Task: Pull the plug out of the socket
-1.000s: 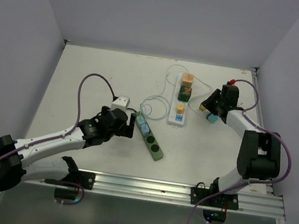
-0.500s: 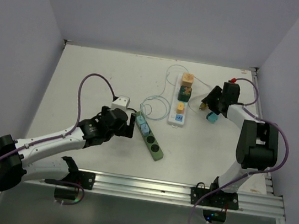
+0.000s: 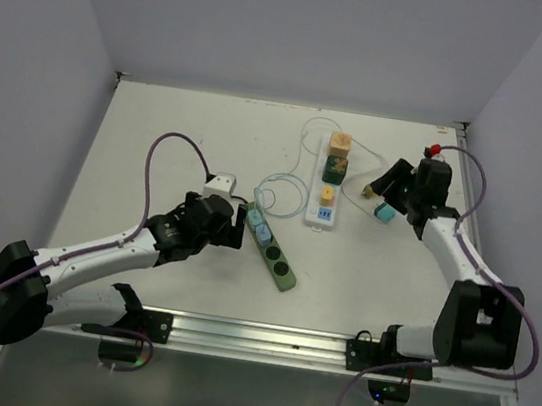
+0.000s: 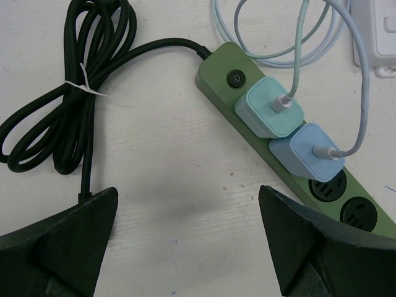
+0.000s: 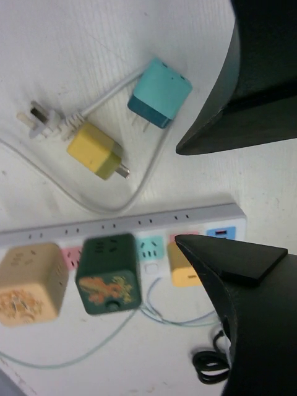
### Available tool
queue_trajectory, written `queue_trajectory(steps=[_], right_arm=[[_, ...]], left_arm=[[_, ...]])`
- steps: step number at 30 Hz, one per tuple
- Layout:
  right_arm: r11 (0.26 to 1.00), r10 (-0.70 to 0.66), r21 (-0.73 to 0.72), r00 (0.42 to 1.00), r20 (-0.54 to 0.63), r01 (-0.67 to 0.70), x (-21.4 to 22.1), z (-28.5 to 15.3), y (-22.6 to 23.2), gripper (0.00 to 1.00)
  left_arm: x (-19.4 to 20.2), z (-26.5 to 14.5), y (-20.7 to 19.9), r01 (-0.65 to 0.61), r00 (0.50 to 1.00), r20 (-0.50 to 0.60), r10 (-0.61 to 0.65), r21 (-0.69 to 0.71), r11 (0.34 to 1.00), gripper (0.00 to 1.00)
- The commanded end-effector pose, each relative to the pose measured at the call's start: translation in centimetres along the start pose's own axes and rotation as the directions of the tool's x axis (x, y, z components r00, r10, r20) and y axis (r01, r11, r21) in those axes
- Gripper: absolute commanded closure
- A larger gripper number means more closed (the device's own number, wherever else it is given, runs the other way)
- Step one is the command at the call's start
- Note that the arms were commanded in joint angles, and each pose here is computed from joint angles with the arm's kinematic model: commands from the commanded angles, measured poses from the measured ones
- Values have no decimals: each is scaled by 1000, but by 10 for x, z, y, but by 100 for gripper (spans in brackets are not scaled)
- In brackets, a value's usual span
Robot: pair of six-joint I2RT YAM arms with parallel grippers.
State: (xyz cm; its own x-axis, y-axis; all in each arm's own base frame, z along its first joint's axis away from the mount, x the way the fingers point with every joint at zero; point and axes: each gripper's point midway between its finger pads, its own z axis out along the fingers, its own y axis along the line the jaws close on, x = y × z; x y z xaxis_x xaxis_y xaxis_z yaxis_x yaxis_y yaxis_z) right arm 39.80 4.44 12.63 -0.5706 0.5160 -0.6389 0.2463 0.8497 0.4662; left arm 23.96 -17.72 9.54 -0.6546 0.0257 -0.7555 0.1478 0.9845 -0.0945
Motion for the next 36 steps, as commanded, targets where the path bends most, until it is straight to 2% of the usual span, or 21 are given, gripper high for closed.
queue_trajectory(steps=[1, 4, 5, 7, 8, 9, 11, 16, 17, 20, 21, 28, 36], right_arm=[[977, -101, -192, 995, -15, 96, 31, -33, 30, 43], [923, -250, -303, 968, 2, 239, 69, -59, 58, 43], [870, -331, -385, 944, 7, 308, 92, -72, 83, 44], [816, -411, -436, 911, 20, 378, 122, -85, 93, 43], [754, -449, -510, 891, 59, 414, 137, -102, 114, 44], [728, -463, -536, 883, 76, 428, 145, -107, 121, 44], [670, -518, -567, 849, 104, 479, 166, -117, 131, 45], [581, -624, -571, 768, 144, 580, 199, -114, 149, 46], [538, -658, -593, 738, 148, 599, 213, -118, 157, 46], [491, -716, -563, 676, 173, 664, 231, -112, 172, 46], [482, -738, -554, 656, 161, 678, 241, -104, 172, 46], [553, -712, -420, 670, 211, 720, 233, -78, 199, 46], [581, -724, -367, 667, 173, 726, 245, -49, 205, 46]], left_arm=[[-23, 5, -12, 45, 997, 55, -48, 42, 998, 1], [-30, 13, -11, 69, 996, 52, -71, 52, 996, 1], [-35, 15, -12, 77, 995, 56, -81, 59, 995, 1], [-42, 21, -11, 95, 993, 59, -100, 70, 993, 2], [-47, 21, -13, 95, 993, 68, -101, 79, 992, 2], [-51, 23, -15, 98, 991, 80, -105, 93, 991, 2], [-59, 26, -20, 87, 990, 97, -98, 112, 990, 3], [-70, 30, -33, 74, 989, 117, -94, 164, 984, 7], [-69, 33, -35, 72, 989, 116, -93, 168, 983, 8], [-67, 38, -36, 72, 990, 108, -91, 170, 983, 11], [-63, 41, -36, 69, 992, 97, -86, 170, 983, 12], [-59, 48, -32, 52, 994, 82, -66, 160, 986, 14], [-54, 52, -23, 67, 995, 57, -77, 163, 984, 16]])
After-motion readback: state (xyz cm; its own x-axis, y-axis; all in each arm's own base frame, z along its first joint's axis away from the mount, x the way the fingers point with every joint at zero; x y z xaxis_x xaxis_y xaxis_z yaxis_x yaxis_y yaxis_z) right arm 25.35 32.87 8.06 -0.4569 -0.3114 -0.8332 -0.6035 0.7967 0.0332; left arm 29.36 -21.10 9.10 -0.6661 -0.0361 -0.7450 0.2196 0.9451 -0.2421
